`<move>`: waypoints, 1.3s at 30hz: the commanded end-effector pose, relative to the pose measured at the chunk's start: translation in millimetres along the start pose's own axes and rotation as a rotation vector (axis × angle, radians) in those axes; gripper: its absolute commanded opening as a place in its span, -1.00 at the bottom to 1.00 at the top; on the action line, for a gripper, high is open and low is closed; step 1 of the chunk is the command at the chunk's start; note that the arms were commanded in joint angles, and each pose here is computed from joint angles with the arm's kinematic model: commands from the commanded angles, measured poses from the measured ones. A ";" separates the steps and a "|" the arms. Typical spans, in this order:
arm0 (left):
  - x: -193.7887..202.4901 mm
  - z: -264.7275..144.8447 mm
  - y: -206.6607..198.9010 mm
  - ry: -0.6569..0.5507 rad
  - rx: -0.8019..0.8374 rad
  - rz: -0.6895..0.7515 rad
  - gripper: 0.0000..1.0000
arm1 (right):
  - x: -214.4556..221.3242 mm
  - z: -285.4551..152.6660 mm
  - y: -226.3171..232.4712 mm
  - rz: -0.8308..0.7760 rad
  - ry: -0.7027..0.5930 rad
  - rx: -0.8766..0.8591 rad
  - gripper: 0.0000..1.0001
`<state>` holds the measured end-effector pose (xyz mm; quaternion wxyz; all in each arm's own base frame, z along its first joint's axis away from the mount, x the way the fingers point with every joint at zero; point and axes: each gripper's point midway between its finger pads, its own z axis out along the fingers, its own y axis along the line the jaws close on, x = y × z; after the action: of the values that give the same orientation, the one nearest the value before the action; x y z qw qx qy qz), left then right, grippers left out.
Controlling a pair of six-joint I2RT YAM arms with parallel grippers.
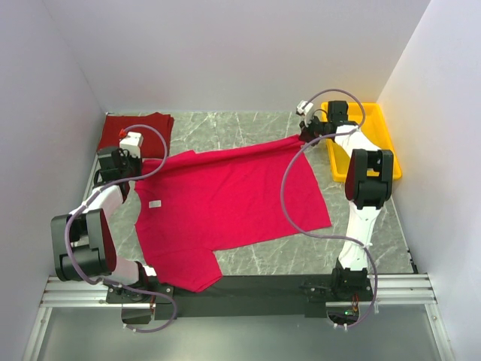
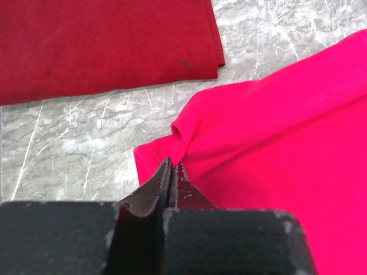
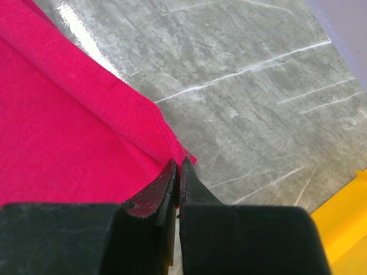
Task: Fold and stack the t-shirts
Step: Fold the tshirt
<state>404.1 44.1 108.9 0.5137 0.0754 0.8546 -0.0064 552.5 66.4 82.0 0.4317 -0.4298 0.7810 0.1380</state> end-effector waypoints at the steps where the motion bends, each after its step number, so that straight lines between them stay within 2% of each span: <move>1: -5.7 -8.8 4.2 -0.024 -0.020 0.023 -0.99 | -25.0 -24.8 -10.8 -0.084 -0.032 0.057 -0.92; 11: -8.1 -11.7 2.4 -0.030 -0.017 0.018 -0.99 | -37.9 -20.9 -21.4 -0.053 -0.071 0.113 -0.88; 17: -16.4 -10.5 4.9 -0.057 -0.030 -0.001 -0.99 | -54.8 -11.9 -31.7 -0.002 -0.115 0.166 -0.94; 19: -17.7 -8.6 5.5 -0.059 -0.032 -0.012 -0.99 | -58.0 -8.2 -37.1 -0.032 -0.133 0.185 -1.00; 24: -21.1 -2.4 6.5 -0.065 -0.029 -0.035 -0.99 | -65.8 9.7 -38.0 -0.132 -0.132 0.205 -1.00; 34: -21.6 -0.7 9.2 -0.056 -0.035 -0.029 -0.99 | -62.8 20.6 -46.3 -0.476 -0.144 0.349 -1.00; 39: -24.5 -1.2 11.0 -0.061 -0.042 -0.025 -0.99 | -62.9 25.5 -55.6 -0.491 -0.131 0.359 -1.00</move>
<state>401.0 43.4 107.9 0.5114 0.0547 0.8575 -0.0137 600.6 88.6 85.7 0.5265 -0.5078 0.6814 -0.0256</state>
